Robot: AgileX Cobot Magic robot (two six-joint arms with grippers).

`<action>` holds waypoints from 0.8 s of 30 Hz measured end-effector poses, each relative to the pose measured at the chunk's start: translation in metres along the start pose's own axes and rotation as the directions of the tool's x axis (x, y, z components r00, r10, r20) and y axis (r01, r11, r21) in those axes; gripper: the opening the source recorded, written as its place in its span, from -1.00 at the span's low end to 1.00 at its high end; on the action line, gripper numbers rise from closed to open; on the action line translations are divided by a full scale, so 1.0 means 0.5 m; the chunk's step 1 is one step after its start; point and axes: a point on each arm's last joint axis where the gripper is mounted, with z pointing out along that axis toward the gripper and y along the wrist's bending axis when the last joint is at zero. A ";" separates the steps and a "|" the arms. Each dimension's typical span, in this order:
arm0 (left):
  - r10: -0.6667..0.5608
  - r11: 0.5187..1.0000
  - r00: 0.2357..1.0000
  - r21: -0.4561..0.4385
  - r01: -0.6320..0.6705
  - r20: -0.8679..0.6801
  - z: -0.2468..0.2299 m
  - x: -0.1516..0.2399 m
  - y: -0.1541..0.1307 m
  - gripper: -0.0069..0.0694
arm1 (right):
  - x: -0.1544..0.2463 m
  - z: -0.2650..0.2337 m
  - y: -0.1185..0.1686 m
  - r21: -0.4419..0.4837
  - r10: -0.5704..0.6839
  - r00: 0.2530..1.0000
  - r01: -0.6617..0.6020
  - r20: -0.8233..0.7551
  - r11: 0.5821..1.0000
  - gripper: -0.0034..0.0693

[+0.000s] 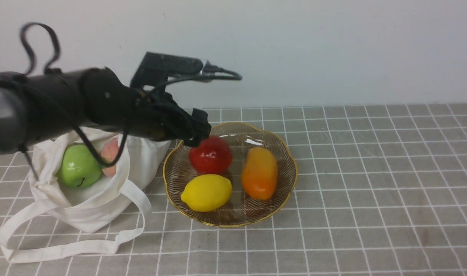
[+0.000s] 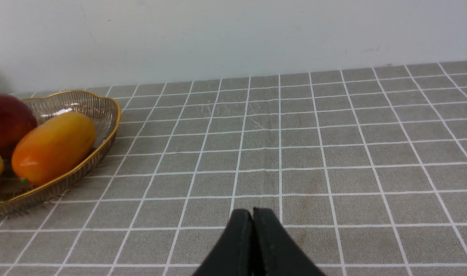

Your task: Take the fruit out of the bag on the grey coffee tablecloth and place them on the plate.

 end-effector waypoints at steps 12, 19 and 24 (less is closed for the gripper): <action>0.049 0.996 0.957 0.060 -0.068 0.285 -0.467 0.002 -0.063 -0.82 | 0.000 0.000 0.000 0.000 0.000 1.000 0.000 0.000 1.000 -0.95; 0.029 0.995 0.843 0.062 -0.073 0.537 -0.620 0.159 -0.072 -0.84 | 0.000 0.000 0.000 0.000 0.000 1.000 0.000 0.000 1.000 -0.95; -0.099 0.991 0.789 0.128 0.027 0.606 -0.621 0.258 -0.065 -0.84 | 0.000 0.000 0.000 0.000 0.000 1.000 0.000 0.000 1.000 -0.95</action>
